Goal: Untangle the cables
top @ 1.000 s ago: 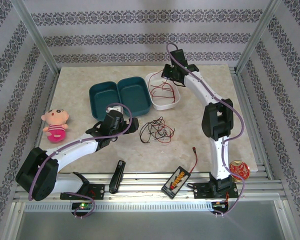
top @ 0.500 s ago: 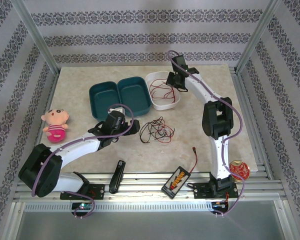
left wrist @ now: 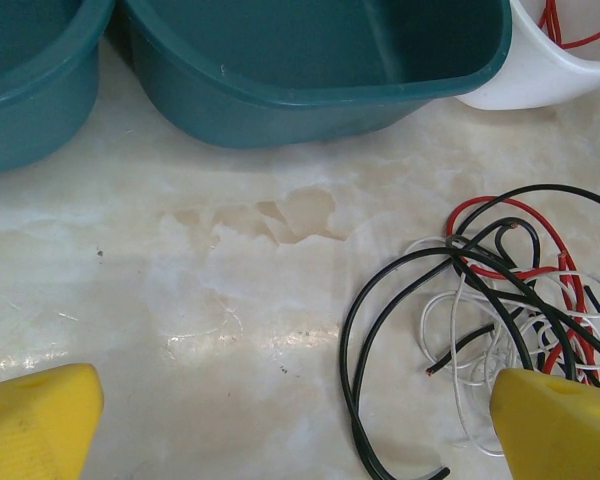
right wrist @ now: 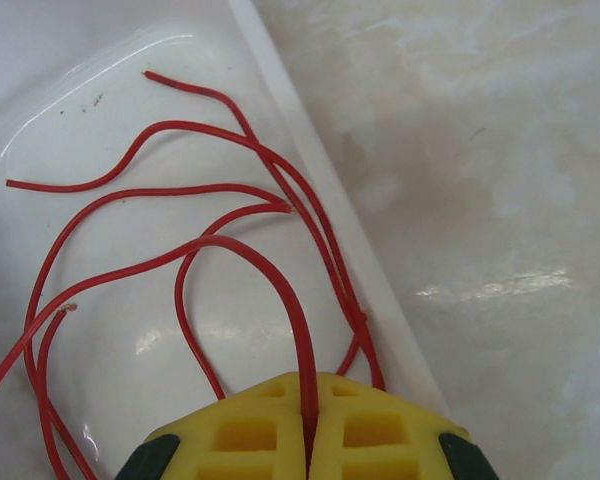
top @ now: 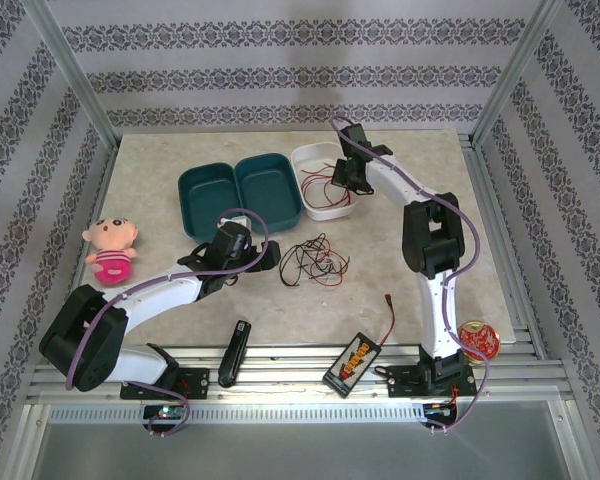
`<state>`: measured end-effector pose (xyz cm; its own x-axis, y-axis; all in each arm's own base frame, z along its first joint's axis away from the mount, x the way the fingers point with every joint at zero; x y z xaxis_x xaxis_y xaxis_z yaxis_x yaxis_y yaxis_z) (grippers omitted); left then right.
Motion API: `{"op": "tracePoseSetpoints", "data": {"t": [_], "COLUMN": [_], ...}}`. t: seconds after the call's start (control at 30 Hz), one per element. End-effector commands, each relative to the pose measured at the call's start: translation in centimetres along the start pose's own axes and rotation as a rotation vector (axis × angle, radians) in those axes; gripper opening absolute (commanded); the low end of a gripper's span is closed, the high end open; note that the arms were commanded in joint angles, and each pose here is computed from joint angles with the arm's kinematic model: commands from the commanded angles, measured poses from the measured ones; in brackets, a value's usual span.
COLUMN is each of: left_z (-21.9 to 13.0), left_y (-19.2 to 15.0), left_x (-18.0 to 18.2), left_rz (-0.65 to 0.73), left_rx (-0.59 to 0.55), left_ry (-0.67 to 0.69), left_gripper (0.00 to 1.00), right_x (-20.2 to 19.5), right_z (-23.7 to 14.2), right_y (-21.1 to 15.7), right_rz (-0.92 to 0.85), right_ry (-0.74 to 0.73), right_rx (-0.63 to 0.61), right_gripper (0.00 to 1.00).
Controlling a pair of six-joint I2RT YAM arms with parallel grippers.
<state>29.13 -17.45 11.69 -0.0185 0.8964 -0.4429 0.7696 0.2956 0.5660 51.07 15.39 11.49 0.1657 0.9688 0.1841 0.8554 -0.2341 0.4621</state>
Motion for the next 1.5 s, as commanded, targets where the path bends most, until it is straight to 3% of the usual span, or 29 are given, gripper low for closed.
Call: {"op": "tracePoseSetpoints", "data": {"t": [0.0,0.13,0.4,0.63,1.03,1.47], "left_z": [0.0,0.0,0.0,-0.3,-0.4,0.0], "left_y": [0.2,0.2,0.5,0.8,1.1,1.5], "left_x": [-0.7,-0.7,-0.7,-1.0,-0.7,-2.2], "left_rz": [0.014,0.016,0.009,0.011,-0.017,0.066], "left_rx": [-0.002,-0.002,-0.01,-0.024,-0.044,-0.024], "left_ry": [-0.024,-0.023,-0.021,-0.031,-0.014,-0.035], "left_gripper": [0.99,0.99,0.99,0.99,0.99,1.0], "right_x": [0.4,0.1,0.5,0.8,2.9,-1.6], "right_z": [1.1,1.4,-1.0,-4.0,-10.2,-14.0], "right_y": [-0.8,-1.0,-0.1,1.0,-0.3,-10.8], "right_rz": [-0.037,-0.051,-0.106,-0.144,-0.203,-0.209], "right_ry": [-0.043,-0.061,-0.069,-0.089,0.031,0.097], "right_rx": [0.019,0.027,-0.019,-0.074,-0.146,-0.066], "right_gripper": [0.0,0.01,0.26,0.36,0.35,0.32]}}
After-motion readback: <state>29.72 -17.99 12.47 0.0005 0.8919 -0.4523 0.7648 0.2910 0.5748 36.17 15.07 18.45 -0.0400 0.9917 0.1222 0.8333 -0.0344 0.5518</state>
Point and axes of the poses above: each hand's point on the last joint's axis, 136 mm out from that joint toward the fingers, its own z axis out along the fingers, its own x axis along the line the jaws close on, y = z × x, the point moved 4 cm from there along -z, back along the fingers, and after that the axes turned 4 degrees about -z, right-handed, at the moved point
